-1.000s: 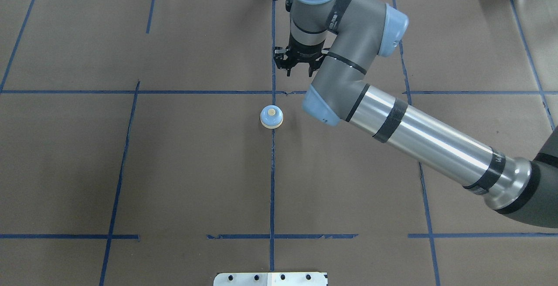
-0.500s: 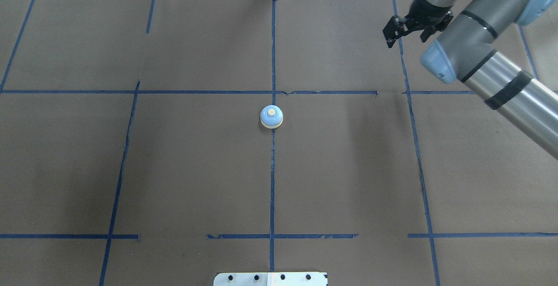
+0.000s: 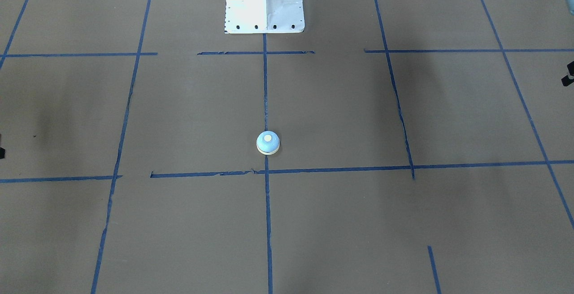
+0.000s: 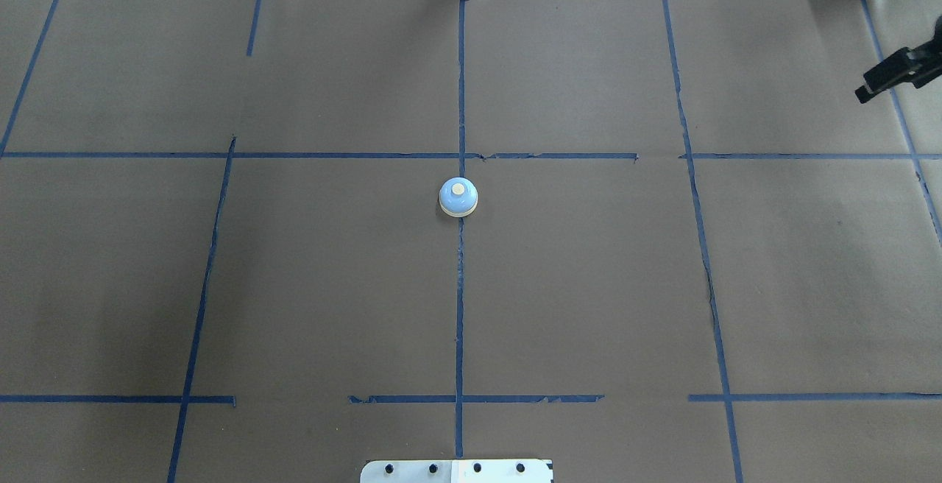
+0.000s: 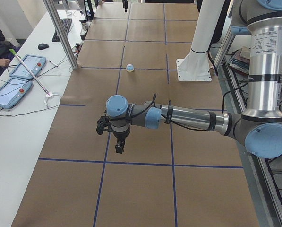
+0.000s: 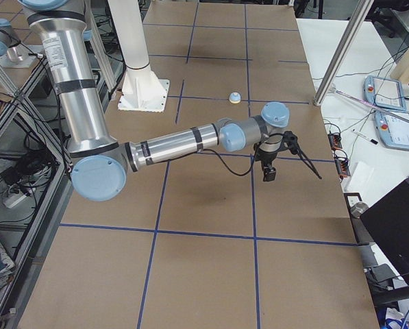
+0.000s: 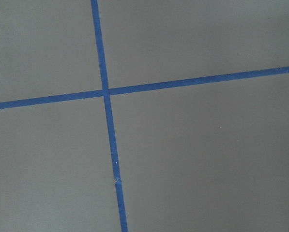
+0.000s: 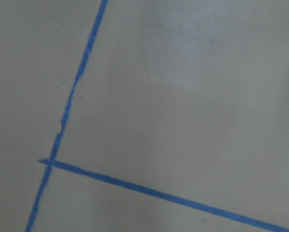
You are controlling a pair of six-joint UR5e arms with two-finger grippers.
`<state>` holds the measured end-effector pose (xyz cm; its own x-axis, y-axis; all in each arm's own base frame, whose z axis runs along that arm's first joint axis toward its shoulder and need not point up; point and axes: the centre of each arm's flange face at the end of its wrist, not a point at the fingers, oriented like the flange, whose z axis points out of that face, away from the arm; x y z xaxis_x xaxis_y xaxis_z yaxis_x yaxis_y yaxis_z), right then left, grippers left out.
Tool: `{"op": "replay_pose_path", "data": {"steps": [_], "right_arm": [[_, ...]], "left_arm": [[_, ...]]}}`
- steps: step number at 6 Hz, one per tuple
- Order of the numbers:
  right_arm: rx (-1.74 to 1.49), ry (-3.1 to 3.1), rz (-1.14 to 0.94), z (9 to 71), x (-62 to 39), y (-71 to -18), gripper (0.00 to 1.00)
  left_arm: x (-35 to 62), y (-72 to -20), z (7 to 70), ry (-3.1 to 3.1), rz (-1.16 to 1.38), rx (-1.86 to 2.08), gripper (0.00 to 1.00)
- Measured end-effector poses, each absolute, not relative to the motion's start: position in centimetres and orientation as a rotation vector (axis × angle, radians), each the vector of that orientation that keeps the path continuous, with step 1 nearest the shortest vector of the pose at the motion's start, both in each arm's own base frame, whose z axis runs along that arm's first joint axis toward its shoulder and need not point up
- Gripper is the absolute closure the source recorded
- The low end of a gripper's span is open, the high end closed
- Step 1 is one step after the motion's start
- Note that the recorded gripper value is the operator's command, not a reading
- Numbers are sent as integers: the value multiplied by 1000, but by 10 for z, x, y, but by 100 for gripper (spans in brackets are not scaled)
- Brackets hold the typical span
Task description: Place and press bell with both arms
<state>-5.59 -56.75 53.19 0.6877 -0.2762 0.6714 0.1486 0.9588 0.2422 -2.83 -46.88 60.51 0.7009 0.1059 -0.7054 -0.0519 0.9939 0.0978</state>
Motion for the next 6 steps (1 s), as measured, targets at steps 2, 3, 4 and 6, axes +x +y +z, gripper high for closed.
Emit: {"op": "replay_pose_path", "data": {"steps": [2, 3, 4, 6], "right_arm": [[139, -768, -205, 603, 13, -507, 0], [120, -771, -186, 616, 21, -494, 0], [105, -772, -172, 625, 24, -486, 0], [89, -774, -137, 628, 25, -479, 0]], "left_arm": [[-52, -435, 633, 777, 32, 45, 0], [-54, -427, 642, 775, 19, 30, 0], [-55, -420, 649, 771, 12, 17, 0], [-56, -403, 660, 767, 4, -8, 0]]}}
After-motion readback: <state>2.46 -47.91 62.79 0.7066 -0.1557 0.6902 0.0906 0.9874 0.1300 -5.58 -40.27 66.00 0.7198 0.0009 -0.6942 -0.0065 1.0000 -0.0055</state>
